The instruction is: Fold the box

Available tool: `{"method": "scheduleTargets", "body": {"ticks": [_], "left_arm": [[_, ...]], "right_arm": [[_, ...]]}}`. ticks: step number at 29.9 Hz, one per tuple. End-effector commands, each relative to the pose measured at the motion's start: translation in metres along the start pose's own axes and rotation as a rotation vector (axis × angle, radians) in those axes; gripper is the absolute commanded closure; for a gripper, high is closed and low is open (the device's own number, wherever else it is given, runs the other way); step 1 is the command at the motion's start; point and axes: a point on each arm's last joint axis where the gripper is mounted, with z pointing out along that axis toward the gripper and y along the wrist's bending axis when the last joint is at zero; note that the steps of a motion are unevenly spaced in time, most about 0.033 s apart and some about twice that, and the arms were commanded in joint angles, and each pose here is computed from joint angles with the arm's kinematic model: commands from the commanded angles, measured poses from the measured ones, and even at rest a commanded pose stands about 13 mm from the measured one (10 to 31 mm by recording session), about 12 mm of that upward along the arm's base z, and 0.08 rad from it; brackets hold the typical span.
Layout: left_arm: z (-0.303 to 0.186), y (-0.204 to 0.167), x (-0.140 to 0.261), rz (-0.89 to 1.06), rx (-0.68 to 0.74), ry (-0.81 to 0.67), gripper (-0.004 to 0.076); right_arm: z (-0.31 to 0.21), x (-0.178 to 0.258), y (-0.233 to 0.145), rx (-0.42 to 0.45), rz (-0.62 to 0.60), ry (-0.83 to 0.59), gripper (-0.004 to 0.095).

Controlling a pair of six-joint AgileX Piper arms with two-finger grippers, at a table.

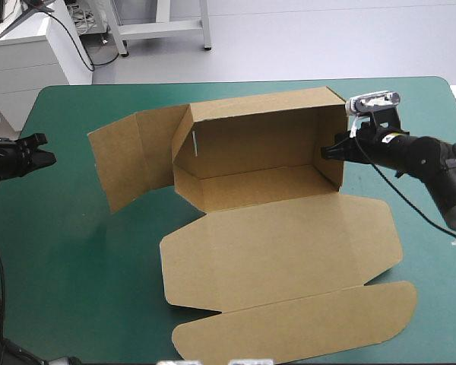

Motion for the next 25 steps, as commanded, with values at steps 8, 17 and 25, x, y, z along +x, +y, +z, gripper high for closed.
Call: {"method": "scheduleTargets", "body": {"ticks": [8, 17, 25], "left_arm": [[-0.018, -0.017, -0.005, 0.022, 0.030, -0.073, 0.0733], [-0.018, -0.017, -0.004, 0.023, 0.036, -0.064, 0.0733], [-0.018, -0.018, -0.004, 0.023, 0.039, -0.056, 0.0733]], "right_arm": [[-0.002, -0.031, -0.001, -0.040, 0.149, 0.382, 0.0904], [0.057, -0.005, -0.008, -0.054, 0.184, 0.569, 0.0905], [0.075, -0.014, -0.004, -0.086, 0.138, 0.422, 0.0908]]}}
